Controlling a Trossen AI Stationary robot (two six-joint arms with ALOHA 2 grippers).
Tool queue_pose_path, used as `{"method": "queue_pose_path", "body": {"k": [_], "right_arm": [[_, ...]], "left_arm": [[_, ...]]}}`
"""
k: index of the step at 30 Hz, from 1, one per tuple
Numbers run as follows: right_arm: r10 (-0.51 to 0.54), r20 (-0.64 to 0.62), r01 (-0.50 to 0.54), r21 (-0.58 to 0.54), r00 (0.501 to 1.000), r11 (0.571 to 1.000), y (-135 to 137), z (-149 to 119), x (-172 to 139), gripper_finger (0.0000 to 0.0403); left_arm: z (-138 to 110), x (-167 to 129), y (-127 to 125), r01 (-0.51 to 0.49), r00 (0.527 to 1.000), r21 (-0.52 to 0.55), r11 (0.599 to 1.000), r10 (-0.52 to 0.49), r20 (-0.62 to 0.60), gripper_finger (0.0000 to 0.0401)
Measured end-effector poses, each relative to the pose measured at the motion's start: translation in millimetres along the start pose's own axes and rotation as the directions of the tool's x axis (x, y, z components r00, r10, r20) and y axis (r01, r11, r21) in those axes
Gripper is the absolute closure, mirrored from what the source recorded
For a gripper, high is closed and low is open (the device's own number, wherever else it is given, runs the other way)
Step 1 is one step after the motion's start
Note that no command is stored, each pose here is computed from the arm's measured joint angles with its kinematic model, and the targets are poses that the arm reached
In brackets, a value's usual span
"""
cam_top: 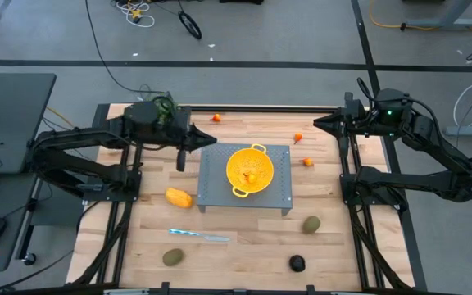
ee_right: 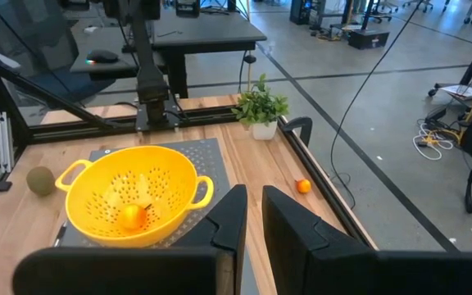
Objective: Pick & Place Fruit
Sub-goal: Put the right bottom pear into the strainer bowl on the shelf
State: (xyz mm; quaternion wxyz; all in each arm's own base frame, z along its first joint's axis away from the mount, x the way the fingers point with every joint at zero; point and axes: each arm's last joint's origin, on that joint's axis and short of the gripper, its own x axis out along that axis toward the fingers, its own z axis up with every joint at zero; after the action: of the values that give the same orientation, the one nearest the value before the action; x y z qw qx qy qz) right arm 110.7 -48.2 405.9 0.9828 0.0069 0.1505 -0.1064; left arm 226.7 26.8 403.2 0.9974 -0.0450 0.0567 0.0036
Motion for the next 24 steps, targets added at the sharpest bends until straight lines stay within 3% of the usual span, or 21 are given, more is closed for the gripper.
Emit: {"method": "queue_pose_path", "body": {"k": [4, 13, 24], "right_arm": [[0.000, 0.000, 0.000, 0.000, 1.000, 1.000, 0.0, 0.0, 0.0, 0.0355], [0.000, 0.000, 0.000, 0.000, 1.000, 1.000, 0.0, 0.0, 0.0, 0.0355], [0.000, 0.000, 0.000, 0.000, 1.000, 1.000, 0.0, 0.1, 0.0, 0.0355]], "left_arm": [[6.4, -15.4, -1.0, -0.006, 0.999, 0.011, 1.000, 0.006, 0.033, 0.0399], [10.6, -43.9, -1.9, -0.123, 0.992, 0.029, 0.992, 0.121, 0.044, 0.0398], [13.6, -60.7, -1.4, -0.227, 0.972, 0.049, 0.973, 0.224, 0.070, 0.0398]]}}
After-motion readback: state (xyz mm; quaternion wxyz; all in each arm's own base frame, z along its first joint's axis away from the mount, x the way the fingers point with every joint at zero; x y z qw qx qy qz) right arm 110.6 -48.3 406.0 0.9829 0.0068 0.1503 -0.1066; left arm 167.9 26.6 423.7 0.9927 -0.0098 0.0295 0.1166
